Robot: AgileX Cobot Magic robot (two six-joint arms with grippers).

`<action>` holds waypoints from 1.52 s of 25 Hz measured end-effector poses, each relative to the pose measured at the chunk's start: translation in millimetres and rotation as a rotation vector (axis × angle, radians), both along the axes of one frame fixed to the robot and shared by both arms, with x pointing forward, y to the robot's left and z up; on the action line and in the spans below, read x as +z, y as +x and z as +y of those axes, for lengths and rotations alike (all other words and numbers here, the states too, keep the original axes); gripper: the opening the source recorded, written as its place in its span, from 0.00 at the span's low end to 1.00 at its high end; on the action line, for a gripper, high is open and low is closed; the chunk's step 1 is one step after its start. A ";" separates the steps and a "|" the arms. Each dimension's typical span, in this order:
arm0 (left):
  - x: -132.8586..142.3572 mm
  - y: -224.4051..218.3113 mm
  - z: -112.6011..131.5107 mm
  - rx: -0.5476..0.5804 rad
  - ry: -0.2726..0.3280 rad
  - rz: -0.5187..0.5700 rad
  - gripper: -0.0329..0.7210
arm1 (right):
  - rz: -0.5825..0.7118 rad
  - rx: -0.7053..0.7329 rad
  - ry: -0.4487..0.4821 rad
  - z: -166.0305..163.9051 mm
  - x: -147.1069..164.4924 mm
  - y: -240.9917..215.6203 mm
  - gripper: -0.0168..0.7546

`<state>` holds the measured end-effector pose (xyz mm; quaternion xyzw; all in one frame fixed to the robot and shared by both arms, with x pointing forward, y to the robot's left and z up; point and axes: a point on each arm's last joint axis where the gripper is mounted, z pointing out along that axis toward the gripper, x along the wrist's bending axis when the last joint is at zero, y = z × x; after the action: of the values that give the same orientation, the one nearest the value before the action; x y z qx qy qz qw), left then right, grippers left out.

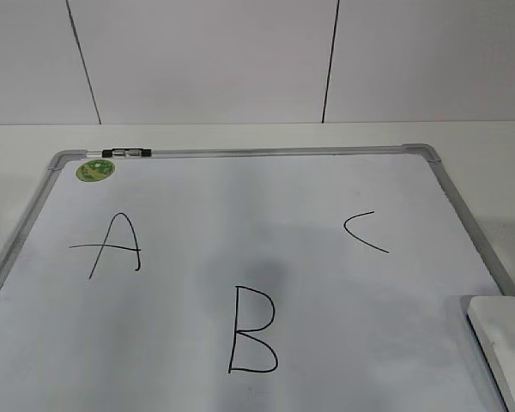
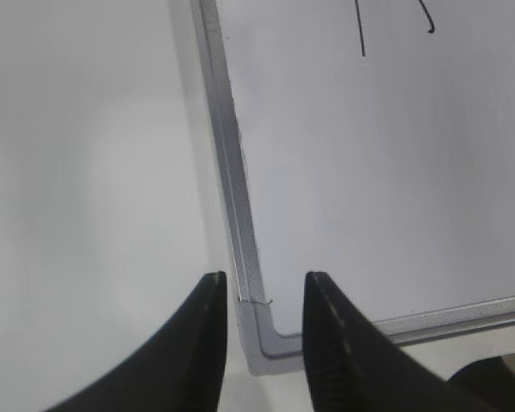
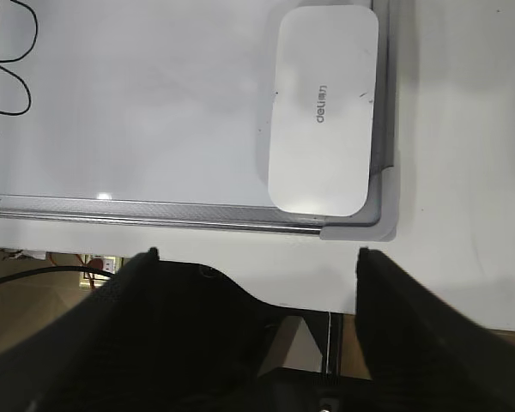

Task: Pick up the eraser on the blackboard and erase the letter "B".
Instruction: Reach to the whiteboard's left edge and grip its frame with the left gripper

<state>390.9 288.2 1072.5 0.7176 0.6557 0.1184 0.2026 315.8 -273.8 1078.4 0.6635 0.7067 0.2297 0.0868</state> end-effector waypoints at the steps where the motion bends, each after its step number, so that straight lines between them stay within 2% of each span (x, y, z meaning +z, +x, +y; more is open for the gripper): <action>1: -1.7 11.6 0.5 0.001 0.007 0.019 0.35 | 0.000 0.000 0.000 0.0 0.0 0.1 0.73; 6: -16.6 57.5 1.3 0.009 0.018 0.084 0.35 | 0.010 0.000 -0.003 0.1 -0.9 1.9 0.73; 16: -62.3 119.3 1.5 0.020 0.022 0.205 0.35 | 0.059 -0.001 -0.014 1.2 -5.4 11.3 0.73; 22: -87.0 148.6 0.7 0.027 0.014 0.256 0.35 | 0.088 -0.001 -0.018 2.1 -8.3 17.1 0.73; 31: -111.7 190.7 0.4 0.031 0.014 0.278 0.35 | 0.093 -0.003 -0.036 0.9 -9.3 18.8 0.73; 38: -133.5 200.9 1.9 0.017 0.037 0.330 0.35 | 0.093 -0.004 -0.040 0.5 -9.4 18.8 0.73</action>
<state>591.8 290.1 939.0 0.7254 0.6838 0.0128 0.0780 334.6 -273.3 1069.0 0.6729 0.7132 0.1844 0.0677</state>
